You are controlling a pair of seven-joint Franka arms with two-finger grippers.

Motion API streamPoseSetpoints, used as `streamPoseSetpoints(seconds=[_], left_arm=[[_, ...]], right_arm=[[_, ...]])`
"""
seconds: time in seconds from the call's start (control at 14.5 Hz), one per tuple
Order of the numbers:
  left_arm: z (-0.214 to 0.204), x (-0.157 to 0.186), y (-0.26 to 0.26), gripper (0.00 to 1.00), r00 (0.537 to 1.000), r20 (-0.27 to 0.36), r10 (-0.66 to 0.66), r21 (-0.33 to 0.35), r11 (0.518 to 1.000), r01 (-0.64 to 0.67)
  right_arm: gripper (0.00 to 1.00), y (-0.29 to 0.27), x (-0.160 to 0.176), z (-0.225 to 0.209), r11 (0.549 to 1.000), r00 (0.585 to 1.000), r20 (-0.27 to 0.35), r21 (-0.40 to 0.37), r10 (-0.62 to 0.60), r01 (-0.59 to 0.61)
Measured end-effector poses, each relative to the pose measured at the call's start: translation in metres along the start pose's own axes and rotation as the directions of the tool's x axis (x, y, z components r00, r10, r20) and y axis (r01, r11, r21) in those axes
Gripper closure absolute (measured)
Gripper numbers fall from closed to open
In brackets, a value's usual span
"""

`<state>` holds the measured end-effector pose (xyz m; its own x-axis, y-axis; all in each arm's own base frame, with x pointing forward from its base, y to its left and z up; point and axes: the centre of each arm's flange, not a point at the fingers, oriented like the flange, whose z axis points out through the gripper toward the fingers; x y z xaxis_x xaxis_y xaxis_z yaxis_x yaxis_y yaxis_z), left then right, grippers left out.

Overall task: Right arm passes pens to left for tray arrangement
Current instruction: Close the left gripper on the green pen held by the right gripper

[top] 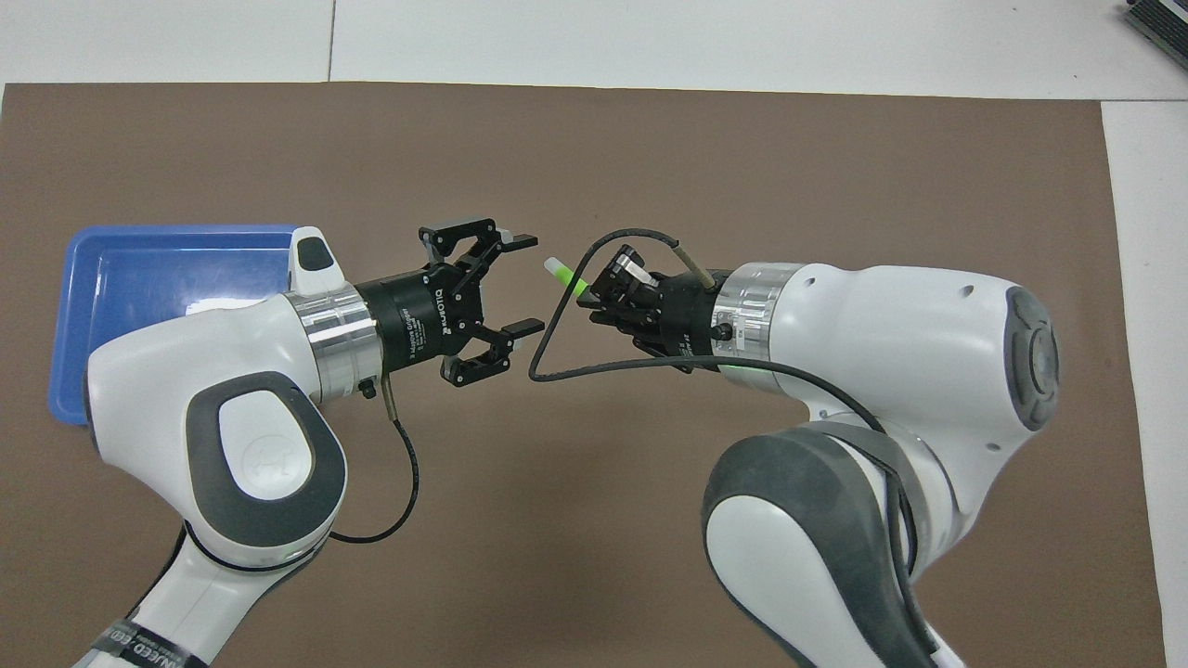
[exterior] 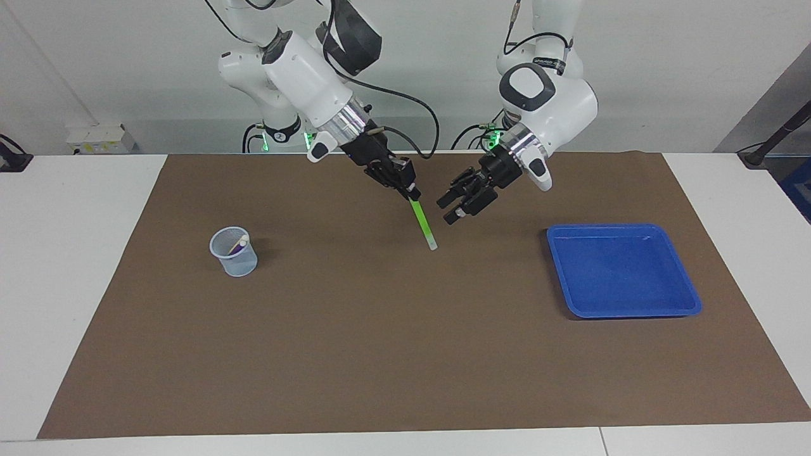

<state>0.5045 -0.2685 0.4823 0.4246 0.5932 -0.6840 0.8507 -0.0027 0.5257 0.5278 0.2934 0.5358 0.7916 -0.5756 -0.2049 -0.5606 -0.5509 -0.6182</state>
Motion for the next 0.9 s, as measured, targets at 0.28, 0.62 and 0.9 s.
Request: streamPoseSetpoints(seconds=[0.28,0.62,0.9], left_arm=[[0.031,-0.007,-0.022,0.19,0.999,0.005,-0.049,0.004,0.999,0.049],[0.044,-0.002,-0.030,0.22,0.998,-0.008,-0.067,0.006,0.998,0.067],[0.042,-0.001,-0.028,0.39,0.998,-0.012,-0.064,-0.001,0.998,0.064]], right_arm=[[0.82,0.000,0.001,-0.001,1.000,1.000,-0.001,0.000,0.002,-0.002],[0.82,0.001,0.002,-0.001,1.000,1.000,-0.001,-0.001,0.003,-0.003],[0.82,0.002,0.002,0.001,1.000,1.000,0.004,-0.008,0.004,-0.004]])
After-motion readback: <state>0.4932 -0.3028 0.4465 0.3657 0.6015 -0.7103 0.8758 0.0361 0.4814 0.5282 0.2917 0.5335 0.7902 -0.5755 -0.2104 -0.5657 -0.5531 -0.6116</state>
